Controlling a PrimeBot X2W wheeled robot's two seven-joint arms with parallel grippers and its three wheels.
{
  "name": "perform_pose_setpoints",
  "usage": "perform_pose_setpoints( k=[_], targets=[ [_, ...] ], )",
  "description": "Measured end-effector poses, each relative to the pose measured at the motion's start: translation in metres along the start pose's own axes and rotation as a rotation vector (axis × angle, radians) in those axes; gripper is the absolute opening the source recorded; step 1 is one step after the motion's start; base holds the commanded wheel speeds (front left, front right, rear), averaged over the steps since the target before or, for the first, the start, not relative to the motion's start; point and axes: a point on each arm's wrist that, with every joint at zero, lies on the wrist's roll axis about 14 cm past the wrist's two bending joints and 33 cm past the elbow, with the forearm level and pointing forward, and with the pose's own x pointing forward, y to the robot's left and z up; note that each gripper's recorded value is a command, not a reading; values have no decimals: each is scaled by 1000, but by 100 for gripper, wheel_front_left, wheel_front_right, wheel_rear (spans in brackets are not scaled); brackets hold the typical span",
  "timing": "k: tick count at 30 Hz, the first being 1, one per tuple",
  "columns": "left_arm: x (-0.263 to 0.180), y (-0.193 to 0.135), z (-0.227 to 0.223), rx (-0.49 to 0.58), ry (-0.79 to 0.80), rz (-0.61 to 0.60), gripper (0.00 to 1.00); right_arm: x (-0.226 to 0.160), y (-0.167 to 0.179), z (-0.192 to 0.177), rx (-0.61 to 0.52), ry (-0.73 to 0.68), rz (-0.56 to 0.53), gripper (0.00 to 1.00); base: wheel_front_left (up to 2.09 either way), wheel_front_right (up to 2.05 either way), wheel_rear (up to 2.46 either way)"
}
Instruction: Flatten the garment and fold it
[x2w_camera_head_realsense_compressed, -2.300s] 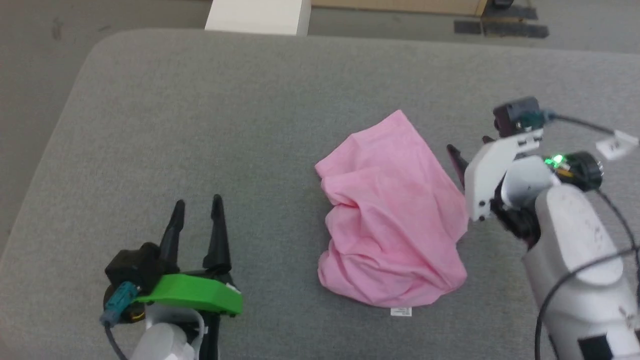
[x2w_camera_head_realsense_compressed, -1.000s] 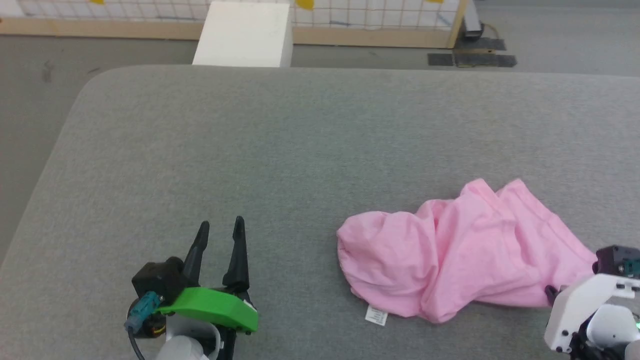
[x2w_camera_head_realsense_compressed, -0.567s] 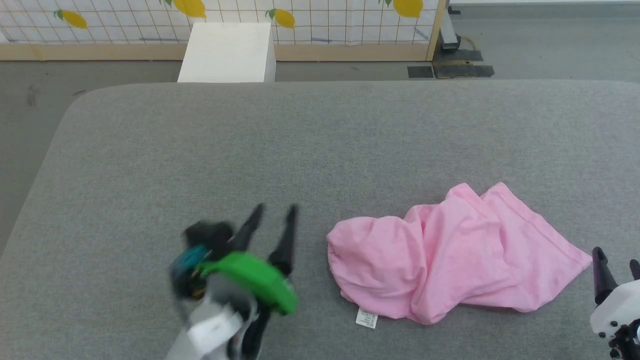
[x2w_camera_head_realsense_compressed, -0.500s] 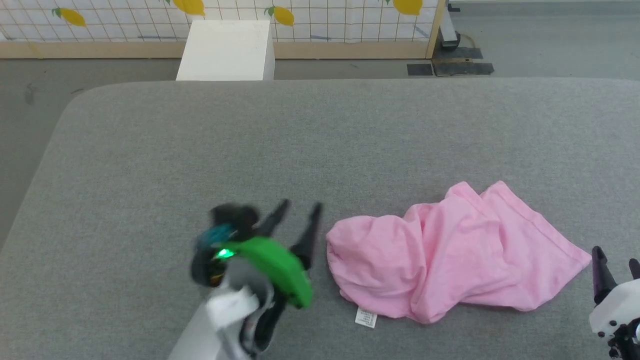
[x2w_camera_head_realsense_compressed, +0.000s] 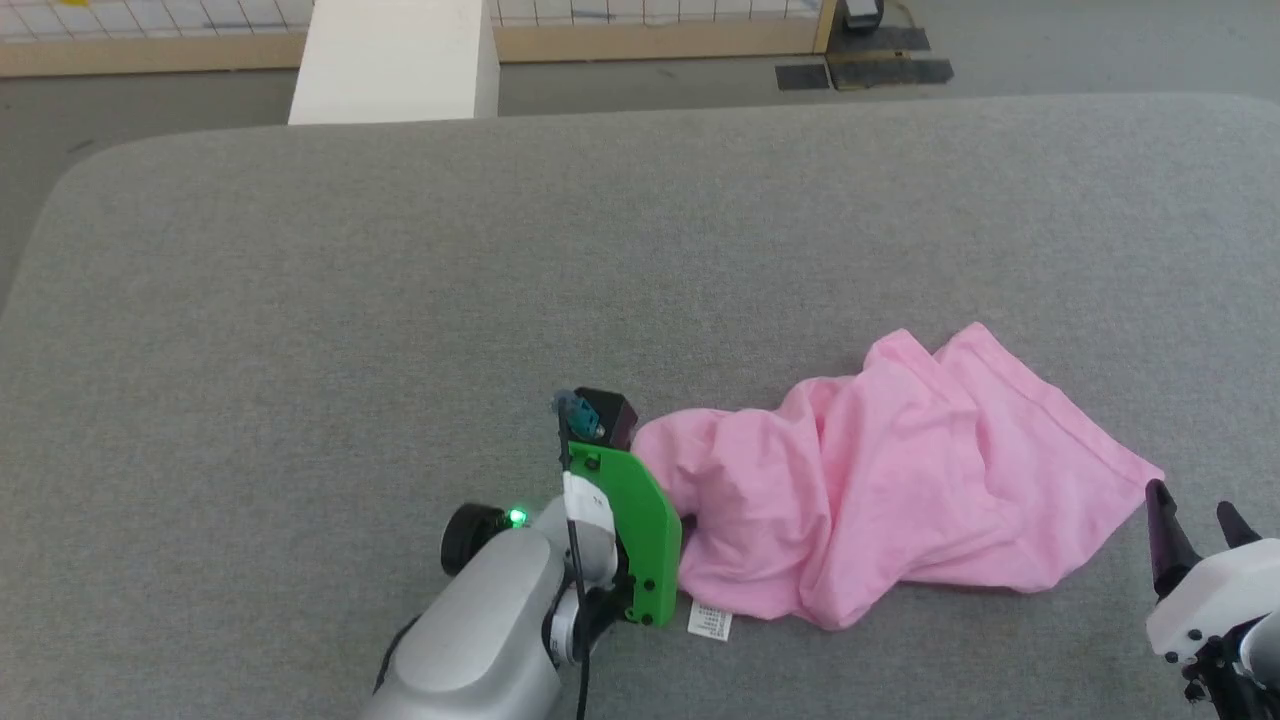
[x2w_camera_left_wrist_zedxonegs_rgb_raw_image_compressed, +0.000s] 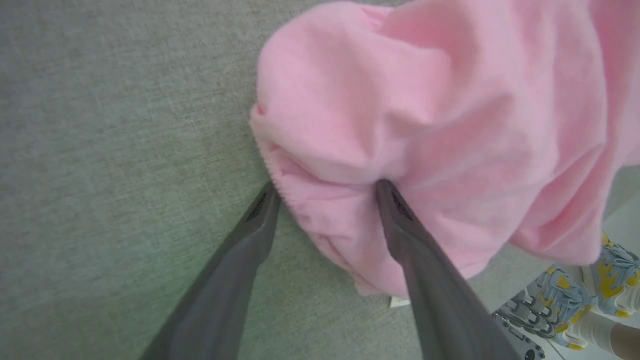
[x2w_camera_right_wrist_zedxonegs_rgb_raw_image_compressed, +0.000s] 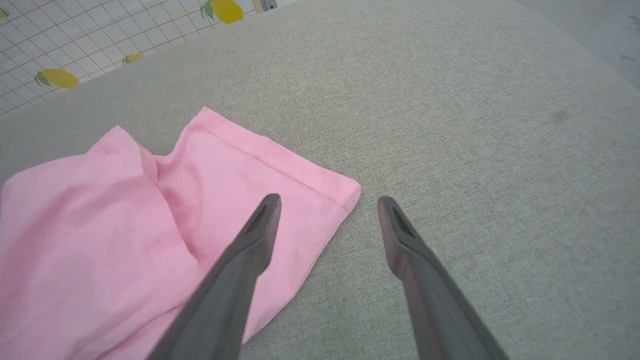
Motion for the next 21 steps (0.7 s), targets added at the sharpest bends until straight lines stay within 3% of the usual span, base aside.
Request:
perform_pose_setpoints(
  k=[1,2,7,11,17,21],
  targets=[
    [6,-1,-7,-18,18,-13,8,1,-4,-5,1,14,-13,100,0,0,0],
    [7,-1,-6,-30,3,-19,0,2,-6,-7,1,20,-19,100,0,0,0],
    [5,3,20,-76,-124,-24,0,5,-4,-12,3,29,-16,100,0,0,0],
    [-17,14,95,-65,-377,-1,0,6,3,-11,1,27,6,100,0,0,0],
    [-88,22,206,-42,-793,14,0,5,14,-5,-9,8,37,100,0,0,0],
    [-108,45,209,-68,-847,78,0,3,18,-2,-9,-2,51,100,0,0,0]
  ],
)
